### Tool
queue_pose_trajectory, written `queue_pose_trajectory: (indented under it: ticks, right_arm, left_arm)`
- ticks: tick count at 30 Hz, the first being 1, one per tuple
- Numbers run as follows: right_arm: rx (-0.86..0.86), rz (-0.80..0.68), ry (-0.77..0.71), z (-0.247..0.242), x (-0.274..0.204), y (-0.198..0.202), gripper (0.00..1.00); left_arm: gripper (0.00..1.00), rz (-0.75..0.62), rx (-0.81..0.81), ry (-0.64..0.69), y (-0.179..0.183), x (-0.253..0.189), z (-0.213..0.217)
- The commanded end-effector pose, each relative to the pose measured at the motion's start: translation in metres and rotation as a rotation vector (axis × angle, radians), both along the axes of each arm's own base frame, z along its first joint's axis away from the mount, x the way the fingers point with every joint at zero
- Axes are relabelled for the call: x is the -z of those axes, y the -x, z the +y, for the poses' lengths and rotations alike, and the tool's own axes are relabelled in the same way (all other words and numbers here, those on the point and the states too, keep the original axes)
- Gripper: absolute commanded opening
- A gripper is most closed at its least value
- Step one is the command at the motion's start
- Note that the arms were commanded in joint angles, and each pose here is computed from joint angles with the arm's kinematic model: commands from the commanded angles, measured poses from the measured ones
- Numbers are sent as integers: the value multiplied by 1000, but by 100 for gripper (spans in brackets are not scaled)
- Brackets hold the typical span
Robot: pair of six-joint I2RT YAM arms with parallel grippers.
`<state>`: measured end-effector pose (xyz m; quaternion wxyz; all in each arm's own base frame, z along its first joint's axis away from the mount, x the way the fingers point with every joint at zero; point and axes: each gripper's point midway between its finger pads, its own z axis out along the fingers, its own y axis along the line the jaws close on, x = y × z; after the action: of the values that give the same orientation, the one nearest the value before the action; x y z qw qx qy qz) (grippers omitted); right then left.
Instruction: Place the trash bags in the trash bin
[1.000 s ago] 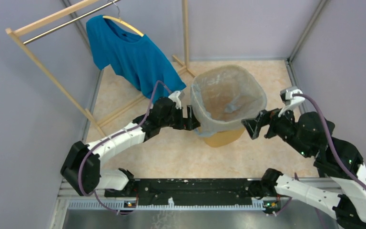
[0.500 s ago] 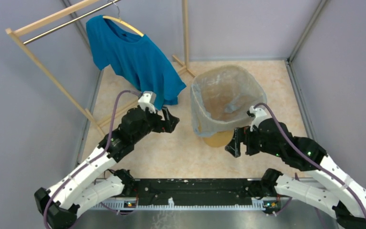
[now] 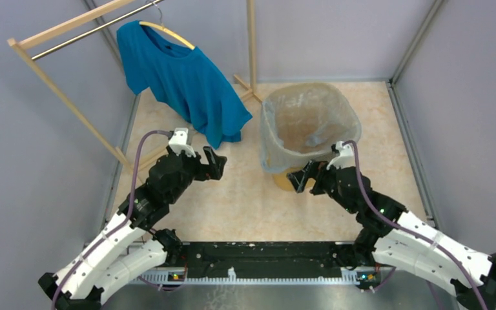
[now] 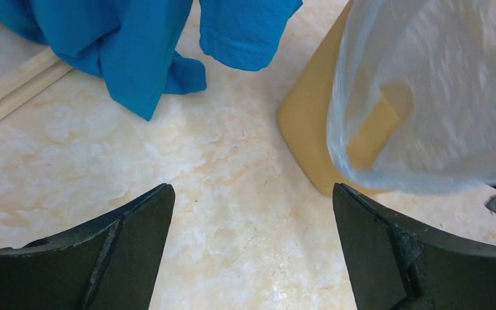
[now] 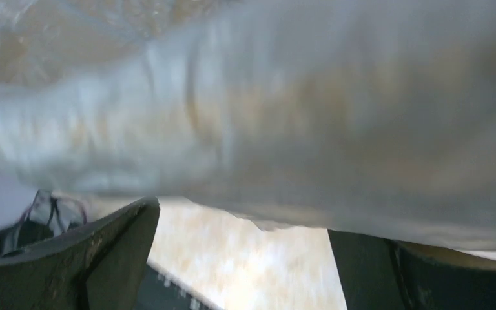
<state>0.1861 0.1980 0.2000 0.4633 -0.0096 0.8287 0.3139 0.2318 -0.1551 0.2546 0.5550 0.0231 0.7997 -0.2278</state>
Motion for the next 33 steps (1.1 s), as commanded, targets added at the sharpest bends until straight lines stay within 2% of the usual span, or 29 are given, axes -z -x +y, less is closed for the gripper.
queue_pose_trajectory:
  ticks: [1,7,11,14,20,26,28,33]
  right_arm:
    - [188,-89,-93,2,11,-41,99]
    - [362,-148,-100,4,28,-80,99]
    - [373,-185,34,7,28,-111,99]
    - [349,-140,77,2,40,-132,99]
    - [360,-179,199,-10,50,-162,99]
    - [432,-177,131,-12,48,-198,99]
    - [480,-161,68,-7,44,-208,99]
    - [718,-93,13,-33,62,-220,99]
  left_arm:
    - [99,-51,-34,23,1,-21,10]
    - [99,-39,-32,25,12,-19,17]
    - [99,-35,-28,35,18,-22,20]
    - [99,-37,-12,52,23,-24,20]
    - [99,-29,-13,66,26,-19,21]
    - [99,-34,0,77,26,-22,18]
    - [99,-32,-1,74,27,-23,19]
    - [99,-30,-14,72,30,-24,24]
